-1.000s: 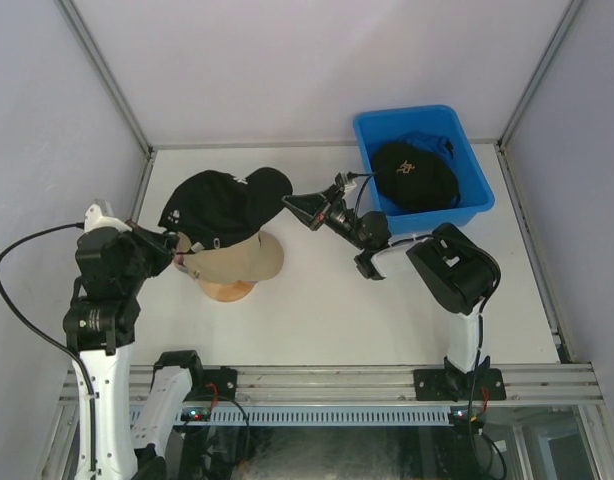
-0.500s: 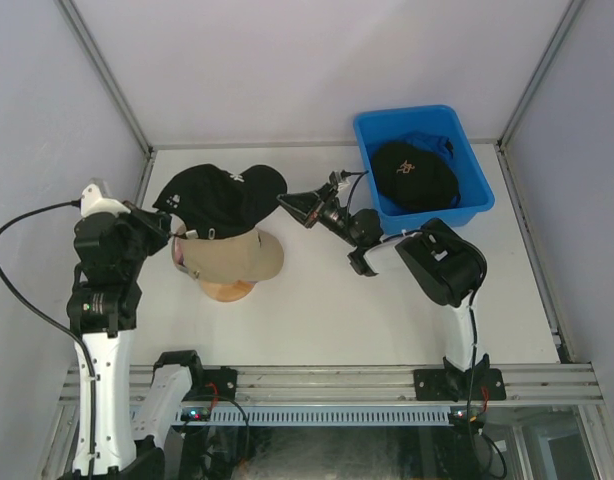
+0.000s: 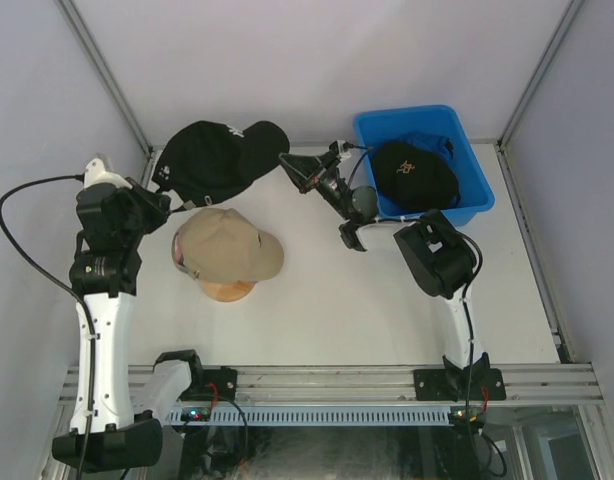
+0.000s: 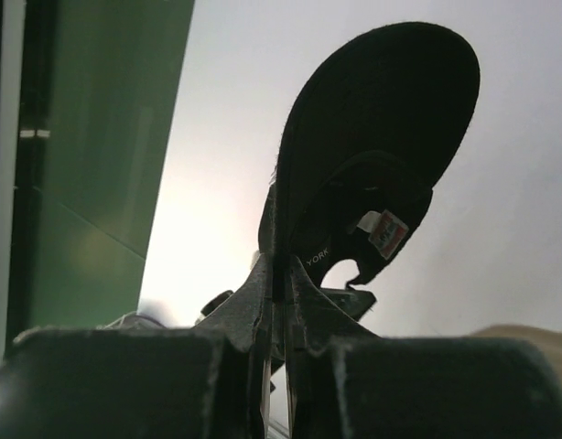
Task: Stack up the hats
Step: Stack the hat on the hat.
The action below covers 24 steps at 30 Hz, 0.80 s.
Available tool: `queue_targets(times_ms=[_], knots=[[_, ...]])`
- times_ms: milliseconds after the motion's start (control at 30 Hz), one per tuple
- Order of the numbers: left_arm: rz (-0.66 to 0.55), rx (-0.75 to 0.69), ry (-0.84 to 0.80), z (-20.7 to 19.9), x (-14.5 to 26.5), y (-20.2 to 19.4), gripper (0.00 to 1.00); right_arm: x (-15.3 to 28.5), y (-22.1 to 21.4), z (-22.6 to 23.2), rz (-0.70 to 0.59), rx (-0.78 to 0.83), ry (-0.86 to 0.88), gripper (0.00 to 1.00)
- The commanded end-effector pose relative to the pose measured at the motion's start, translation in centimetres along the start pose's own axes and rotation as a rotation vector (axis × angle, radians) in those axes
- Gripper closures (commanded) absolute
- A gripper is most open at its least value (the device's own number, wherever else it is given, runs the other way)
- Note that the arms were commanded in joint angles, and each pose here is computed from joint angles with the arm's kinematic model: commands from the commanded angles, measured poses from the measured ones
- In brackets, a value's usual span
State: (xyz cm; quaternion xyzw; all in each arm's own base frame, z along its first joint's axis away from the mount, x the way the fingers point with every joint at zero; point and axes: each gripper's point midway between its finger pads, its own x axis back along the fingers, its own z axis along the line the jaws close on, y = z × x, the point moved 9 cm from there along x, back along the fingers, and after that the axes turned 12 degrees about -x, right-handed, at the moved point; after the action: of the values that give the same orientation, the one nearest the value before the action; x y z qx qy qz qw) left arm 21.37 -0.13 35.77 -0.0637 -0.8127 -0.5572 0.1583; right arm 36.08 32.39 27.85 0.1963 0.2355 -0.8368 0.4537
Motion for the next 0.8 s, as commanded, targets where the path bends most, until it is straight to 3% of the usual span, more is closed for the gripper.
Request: queue_targets(times_ms=[0,200,500,767], knots=[[-0.063,-0.037,0.001,0.0,0.6,2.0,1.0,-1.1,0.8,1.1,-0.015,-0.034,0.1,1.0],[0.004,-0.001,-0.012,0.8,-0.8,0.5,0.96,-0.9,1.1,-0.3,-0.016,-0.044,0.074,1.0],[0.064,0.117,-0.063,1.5,-1.9,-1.5,0.65,-1.3,0.8,-0.6,0.015,-0.052,0.076,1.0],[0.104,0.182,-0.049,2.7,-2.5,-3.6,0.64,-0.9,0.0,-1.4,0.01,-0.094,0.056,1.0]])
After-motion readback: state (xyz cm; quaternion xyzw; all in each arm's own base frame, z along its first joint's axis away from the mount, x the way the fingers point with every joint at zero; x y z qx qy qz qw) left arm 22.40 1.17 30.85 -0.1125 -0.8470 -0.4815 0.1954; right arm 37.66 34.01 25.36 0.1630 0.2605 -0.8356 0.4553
